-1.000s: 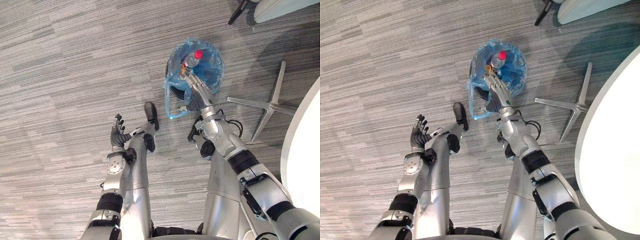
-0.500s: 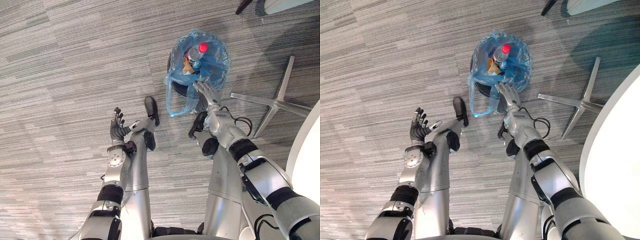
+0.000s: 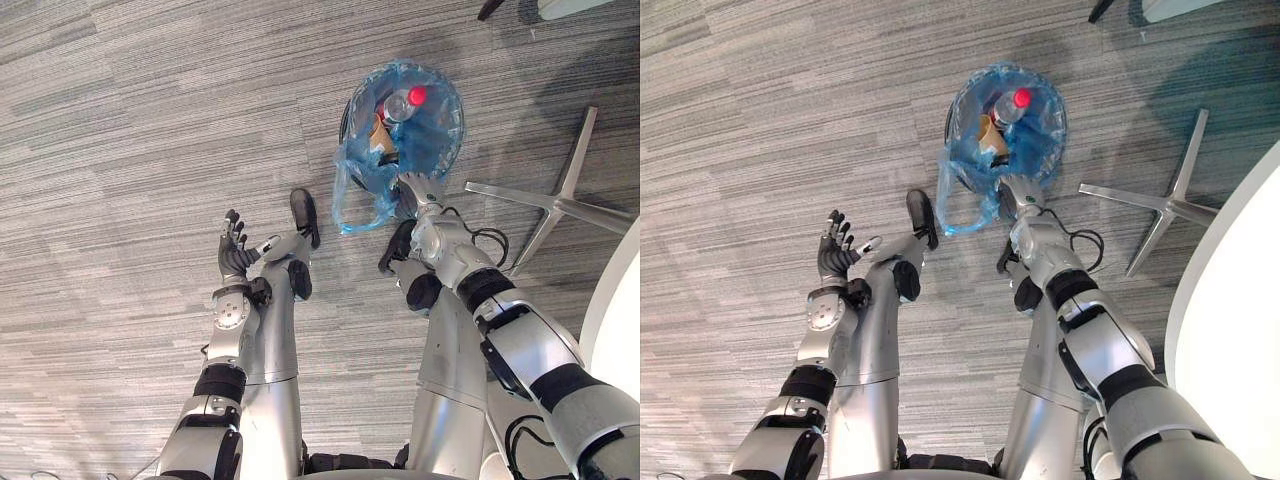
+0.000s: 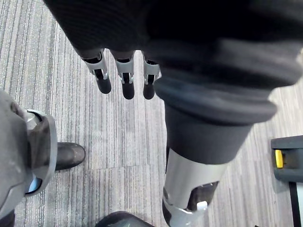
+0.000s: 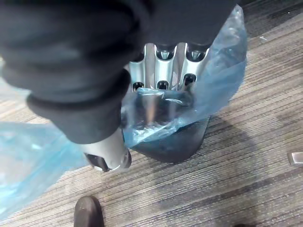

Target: Gather rubbish on tea table into small bin, then transfer packed bag to large trash can.

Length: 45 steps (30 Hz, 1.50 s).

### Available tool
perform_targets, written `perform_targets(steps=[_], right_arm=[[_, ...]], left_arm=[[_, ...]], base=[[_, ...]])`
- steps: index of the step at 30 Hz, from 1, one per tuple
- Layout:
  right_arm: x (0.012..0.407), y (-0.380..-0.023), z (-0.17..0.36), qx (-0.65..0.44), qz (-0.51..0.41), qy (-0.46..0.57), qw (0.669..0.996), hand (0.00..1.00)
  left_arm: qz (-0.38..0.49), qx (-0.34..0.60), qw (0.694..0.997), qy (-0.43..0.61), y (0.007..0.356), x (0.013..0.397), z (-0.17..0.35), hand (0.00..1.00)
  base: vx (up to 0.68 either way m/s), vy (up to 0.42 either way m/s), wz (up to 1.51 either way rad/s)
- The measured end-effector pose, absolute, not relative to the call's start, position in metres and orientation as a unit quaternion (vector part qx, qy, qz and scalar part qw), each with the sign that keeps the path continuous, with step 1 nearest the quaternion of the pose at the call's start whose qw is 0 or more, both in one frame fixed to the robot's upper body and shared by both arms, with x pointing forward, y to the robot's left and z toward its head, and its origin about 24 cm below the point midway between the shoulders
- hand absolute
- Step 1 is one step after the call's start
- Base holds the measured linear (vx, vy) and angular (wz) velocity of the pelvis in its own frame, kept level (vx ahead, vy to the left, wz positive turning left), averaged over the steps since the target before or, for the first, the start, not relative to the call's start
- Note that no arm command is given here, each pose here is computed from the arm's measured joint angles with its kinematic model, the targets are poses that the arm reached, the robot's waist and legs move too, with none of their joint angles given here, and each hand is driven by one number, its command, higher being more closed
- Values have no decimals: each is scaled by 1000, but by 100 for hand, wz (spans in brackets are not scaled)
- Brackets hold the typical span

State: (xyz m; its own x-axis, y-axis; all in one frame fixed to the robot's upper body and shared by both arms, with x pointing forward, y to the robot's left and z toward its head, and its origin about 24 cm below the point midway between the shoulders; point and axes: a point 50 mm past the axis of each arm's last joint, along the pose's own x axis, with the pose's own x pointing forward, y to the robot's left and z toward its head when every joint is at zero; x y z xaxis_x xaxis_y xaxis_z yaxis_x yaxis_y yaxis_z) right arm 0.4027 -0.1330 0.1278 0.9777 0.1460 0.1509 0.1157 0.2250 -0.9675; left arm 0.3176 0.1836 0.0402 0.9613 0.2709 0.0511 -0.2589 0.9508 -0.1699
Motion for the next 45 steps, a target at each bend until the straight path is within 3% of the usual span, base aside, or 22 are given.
perform_targets(steps=[12, 22, 31, 45], right_arm=[[396, -114, 152, -569, 0, -179, 803, 100], [347, -86, 160, -386, -16, -275, 880, 100], [284, -84, 123, -239, -7, -250, 938, 100], [254, -72, 92, -211, 107, -207, 949, 100]], left_arm=[[151, -90, 984, -33, 188, 319, 40, 0], [155, -97, 983, 7, 181, 312, 24, 0], [164, -60, 980, 100, 186, 265, -26, 0], [112, 39, 956, 267, 193, 189, -96, 0]], base=[[-48, 0, -2], [-58, -4, -2], [23, -37, -9], [183, -8, -6]])
